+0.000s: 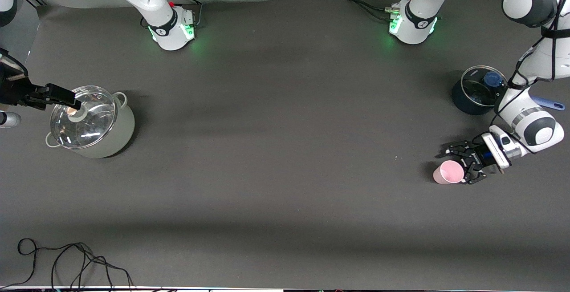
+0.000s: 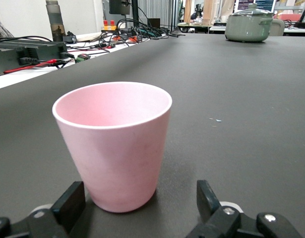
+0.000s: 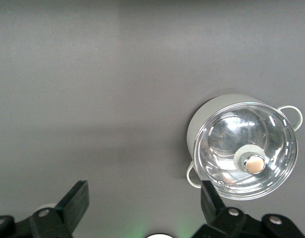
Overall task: Transfer pink cup from left to right arm
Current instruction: 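Close the left gripper around the pink cup's base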
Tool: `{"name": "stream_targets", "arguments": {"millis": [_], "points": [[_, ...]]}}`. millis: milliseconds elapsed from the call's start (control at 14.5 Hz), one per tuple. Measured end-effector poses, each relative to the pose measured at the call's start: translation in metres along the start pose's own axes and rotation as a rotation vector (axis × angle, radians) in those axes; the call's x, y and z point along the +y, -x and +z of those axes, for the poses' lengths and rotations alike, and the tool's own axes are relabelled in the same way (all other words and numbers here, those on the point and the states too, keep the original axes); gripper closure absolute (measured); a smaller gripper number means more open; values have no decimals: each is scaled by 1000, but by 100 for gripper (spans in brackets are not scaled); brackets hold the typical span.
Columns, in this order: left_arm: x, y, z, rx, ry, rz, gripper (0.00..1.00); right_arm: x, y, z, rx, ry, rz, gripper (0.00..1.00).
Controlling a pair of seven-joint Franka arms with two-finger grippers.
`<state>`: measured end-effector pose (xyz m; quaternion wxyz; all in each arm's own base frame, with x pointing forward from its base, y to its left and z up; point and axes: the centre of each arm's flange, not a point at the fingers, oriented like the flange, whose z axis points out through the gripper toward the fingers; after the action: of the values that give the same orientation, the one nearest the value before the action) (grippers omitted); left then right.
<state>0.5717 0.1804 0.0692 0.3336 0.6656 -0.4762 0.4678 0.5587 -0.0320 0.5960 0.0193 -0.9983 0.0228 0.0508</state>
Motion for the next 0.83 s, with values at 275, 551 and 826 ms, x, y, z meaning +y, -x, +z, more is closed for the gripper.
{"name": "stream_targets", "arguments": {"millis": [275,551,826], "points": [[1,3,12,27,-27,-23,0,0,0,0,0,0,0,0],[0,1,21,46,-38,-30,4,0,0,0,-1,0,1,0],[0,0,22,47,-39,-30,29,1,0,0,-3,0,1,0]]}}
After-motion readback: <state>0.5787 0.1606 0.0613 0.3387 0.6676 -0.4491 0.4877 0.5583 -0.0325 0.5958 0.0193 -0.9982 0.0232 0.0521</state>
